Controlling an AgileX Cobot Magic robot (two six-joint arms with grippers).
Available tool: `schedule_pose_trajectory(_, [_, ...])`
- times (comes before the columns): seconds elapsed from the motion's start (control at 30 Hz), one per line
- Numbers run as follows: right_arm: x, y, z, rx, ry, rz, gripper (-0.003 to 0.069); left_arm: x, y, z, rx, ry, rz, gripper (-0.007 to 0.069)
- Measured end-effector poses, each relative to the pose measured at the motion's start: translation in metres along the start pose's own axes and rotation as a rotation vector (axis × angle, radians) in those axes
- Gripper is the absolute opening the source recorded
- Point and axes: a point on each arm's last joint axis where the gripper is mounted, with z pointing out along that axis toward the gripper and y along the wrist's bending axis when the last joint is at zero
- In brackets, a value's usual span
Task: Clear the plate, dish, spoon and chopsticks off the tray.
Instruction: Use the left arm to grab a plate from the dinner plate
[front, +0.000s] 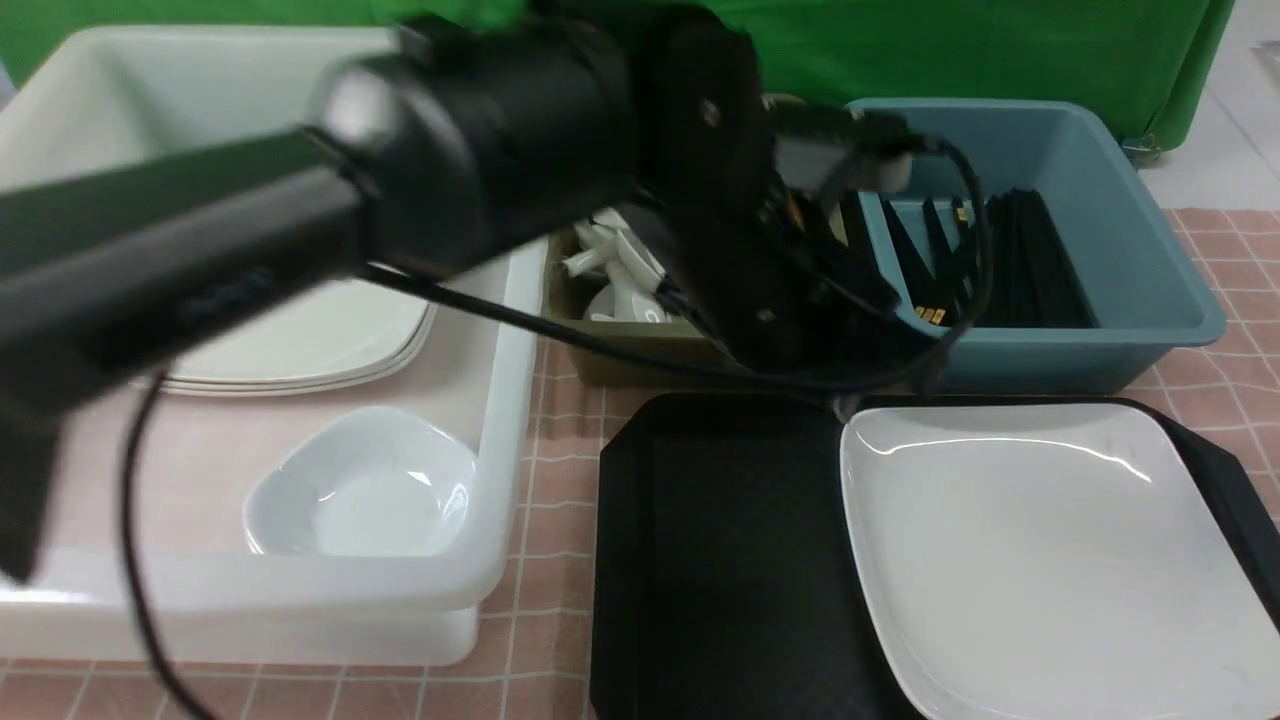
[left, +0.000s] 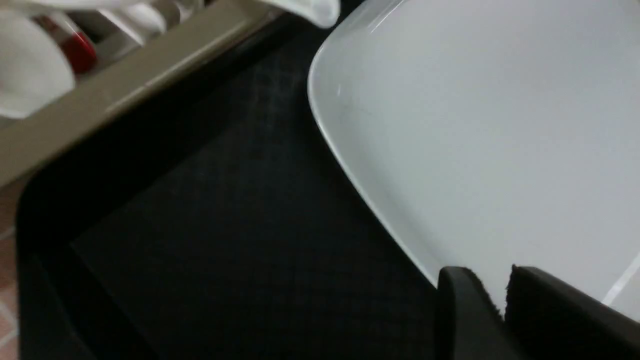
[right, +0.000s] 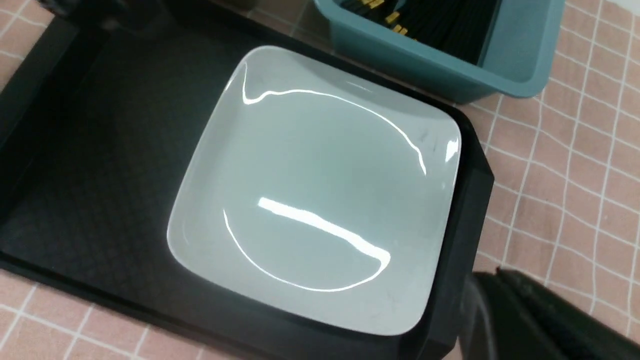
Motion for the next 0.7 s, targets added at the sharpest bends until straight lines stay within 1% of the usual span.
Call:
schedule_pose_trajectory(0.03, [0.001,0.000,0.000,0.000,0.000,0.000,0.0030,0.001,0.001,0.007,-0.006,0.013,-0.005,0.0150])
schedule_pose_trajectory(0.1, [0.013,-0.001,-0.005,0.000,-0.013,0.020,0.0030,0.001,0.004,0.038,-0.025,0.045,-0.032,0.0250])
schedule_pose_trajectory(0.13, [0.014,-0.001,-0.006,-0.001,-0.016,0.022,0.0030,0.001,0.006,0.046,-0.029,0.049,-0.038,0.0267])
schedule_pose_trajectory(0.17, [0.017,-0.001,-0.008,-0.002,-0.025,0.025,0.0030,0.000,0.007,0.056,-0.032,0.046,-0.043,0.0310])
schedule_pose_trajectory(0.2, [0.020,-0.002,-0.011,-0.003,-0.037,0.030,0.0030,0.000,0.011,0.070,-0.038,0.039,-0.044,0.0369])
schedule_pose_trajectory(0.23, [0.022,-0.002,-0.013,-0.002,-0.043,0.031,0.0030,0.000,0.012,0.080,-0.039,0.028,-0.046,0.0407])
schedule_pose_trajectory(0.3, [0.023,-0.002,-0.015,-0.002,-0.051,0.032,0.0030,0.000,0.015,0.093,-0.042,0.008,-0.044,0.0454])
schedule_pose_trajectory(0.33, [0.023,-0.002,-0.015,-0.002,-0.055,0.033,0.0030,-0.001,0.016,0.104,-0.039,-0.029,-0.044,0.0501])
schedule_pose_trajectory(0.43, [0.022,-0.002,-0.015,-0.003,-0.069,0.033,0.0030,-0.002,0.019,0.120,-0.037,-0.075,-0.046,0.0537])
schedule_pose_trajectory(0.5, [0.022,-0.002,-0.016,-0.003,-0.077,0.034,0.0030,-0.003,0.020,0.126,-0.034,-0.104,-0.045,0.0545])
schedule_pose_trajectory(0.6, [0.021,-0.002,-0.016,-0.003,-0.082,0.034,0.0030,-0.007,0.020,0.128,-0.022,-0.144,-0.053,0.0543])
schedule_pose_trajectory(0.7, [0.021,-0.002,-0.016,-0.003,-0.084,0.034,0.0030,-0.008,0.020,0.132,-0.016,-0.170,-0.051,0.0512])
